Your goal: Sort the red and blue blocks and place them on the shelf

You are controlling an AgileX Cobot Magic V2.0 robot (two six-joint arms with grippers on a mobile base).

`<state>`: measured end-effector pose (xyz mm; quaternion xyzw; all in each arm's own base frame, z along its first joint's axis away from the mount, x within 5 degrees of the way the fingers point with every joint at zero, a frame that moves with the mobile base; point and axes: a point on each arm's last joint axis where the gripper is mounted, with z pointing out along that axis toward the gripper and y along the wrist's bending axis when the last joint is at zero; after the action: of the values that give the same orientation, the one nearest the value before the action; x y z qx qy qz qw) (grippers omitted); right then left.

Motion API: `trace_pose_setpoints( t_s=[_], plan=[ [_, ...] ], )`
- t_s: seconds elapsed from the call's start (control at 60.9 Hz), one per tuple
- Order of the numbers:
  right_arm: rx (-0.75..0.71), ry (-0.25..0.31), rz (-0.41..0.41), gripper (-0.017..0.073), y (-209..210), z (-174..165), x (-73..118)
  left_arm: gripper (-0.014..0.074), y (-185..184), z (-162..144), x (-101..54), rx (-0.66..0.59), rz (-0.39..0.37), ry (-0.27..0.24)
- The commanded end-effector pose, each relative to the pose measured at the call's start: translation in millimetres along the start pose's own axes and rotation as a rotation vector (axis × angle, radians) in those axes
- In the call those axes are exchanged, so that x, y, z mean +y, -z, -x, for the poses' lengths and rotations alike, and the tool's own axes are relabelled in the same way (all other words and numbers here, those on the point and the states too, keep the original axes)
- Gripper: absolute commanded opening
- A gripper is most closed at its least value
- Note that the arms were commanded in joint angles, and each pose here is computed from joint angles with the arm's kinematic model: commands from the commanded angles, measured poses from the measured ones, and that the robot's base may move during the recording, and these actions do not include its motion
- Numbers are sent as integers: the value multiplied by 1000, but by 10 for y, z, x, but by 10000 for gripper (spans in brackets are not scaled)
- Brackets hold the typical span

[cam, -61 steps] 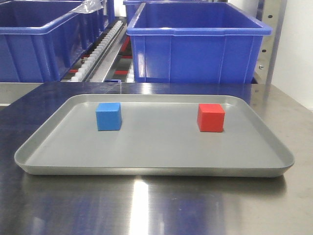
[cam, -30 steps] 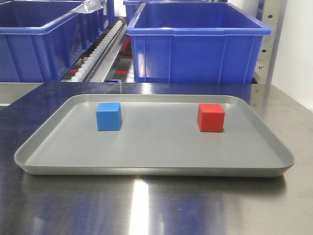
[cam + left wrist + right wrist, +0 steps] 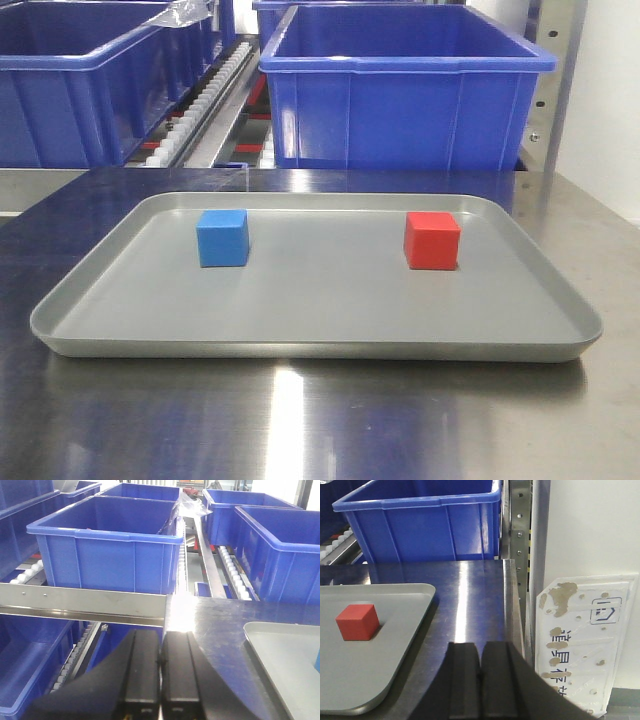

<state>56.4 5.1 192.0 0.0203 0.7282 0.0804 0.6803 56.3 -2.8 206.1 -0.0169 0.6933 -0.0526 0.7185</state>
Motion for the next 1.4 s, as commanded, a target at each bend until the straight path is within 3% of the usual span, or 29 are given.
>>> trace_pose_setpoints(
  t_s=[0.0,0.197,0.427,0.657,0.854,1.215,1.38],
  plan=[
    [-150,22,15,69,35,176,23,137,3,-38,8,-61,-2,0],
    [-204,17,23,69,43,224,30,137,3,-38,8,-61,-2,0],
    [-397,17,50,69,96,391,55,137,3,-38,8,-61,-2,0],
    [-407,17,51,69,95,402,56,137,3,-38,8,-61,-2,0],
    [-203,-3,25,69,-104,515,72,137,3,-38,8,-61,-2,0],
    [137,-3,-21,69,-1068,1493,217,137,3,-38,8,-61,-2,0],
    [368,-39,-48,69,-1553,1656,255,137,3,-38,8,-61,-2,0]
  ],
)
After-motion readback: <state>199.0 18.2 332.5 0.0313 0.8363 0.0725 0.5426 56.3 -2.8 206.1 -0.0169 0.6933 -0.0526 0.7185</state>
